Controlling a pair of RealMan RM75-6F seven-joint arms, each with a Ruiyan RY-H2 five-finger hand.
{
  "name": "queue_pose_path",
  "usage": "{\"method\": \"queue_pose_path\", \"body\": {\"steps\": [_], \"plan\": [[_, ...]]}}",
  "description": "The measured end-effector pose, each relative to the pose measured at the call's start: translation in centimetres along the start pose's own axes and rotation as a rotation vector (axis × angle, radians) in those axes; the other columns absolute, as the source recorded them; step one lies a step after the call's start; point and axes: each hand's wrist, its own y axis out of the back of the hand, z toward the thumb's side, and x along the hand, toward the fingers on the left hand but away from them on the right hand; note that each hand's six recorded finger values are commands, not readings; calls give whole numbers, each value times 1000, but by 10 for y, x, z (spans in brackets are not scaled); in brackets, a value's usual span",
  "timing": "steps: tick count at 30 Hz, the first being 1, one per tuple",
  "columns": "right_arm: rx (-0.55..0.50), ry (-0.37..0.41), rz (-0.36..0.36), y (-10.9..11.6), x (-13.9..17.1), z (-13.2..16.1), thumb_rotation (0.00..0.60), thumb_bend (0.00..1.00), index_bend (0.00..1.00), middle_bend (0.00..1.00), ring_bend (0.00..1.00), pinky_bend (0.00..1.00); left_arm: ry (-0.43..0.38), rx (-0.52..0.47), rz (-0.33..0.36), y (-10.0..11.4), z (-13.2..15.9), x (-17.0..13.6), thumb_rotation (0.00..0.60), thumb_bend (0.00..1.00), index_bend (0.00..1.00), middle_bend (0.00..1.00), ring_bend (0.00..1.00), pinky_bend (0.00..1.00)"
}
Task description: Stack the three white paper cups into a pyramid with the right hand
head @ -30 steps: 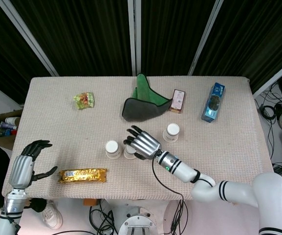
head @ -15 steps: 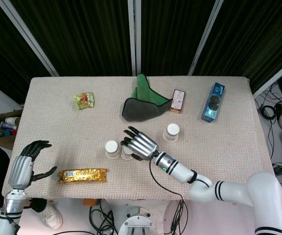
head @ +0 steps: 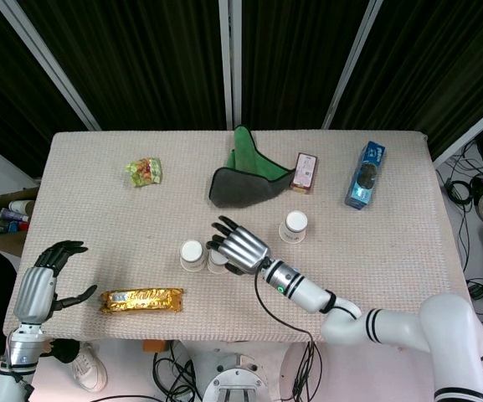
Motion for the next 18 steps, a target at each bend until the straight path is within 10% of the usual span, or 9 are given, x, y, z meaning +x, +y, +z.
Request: {"method": "queue_pose_path", "body": {"steps": [18], "plan": [[3,3,10,-2,2,0,600,342,188,236,49,53,5,-4,3,0,-1,0,600,153,278,234,173,209]]}}
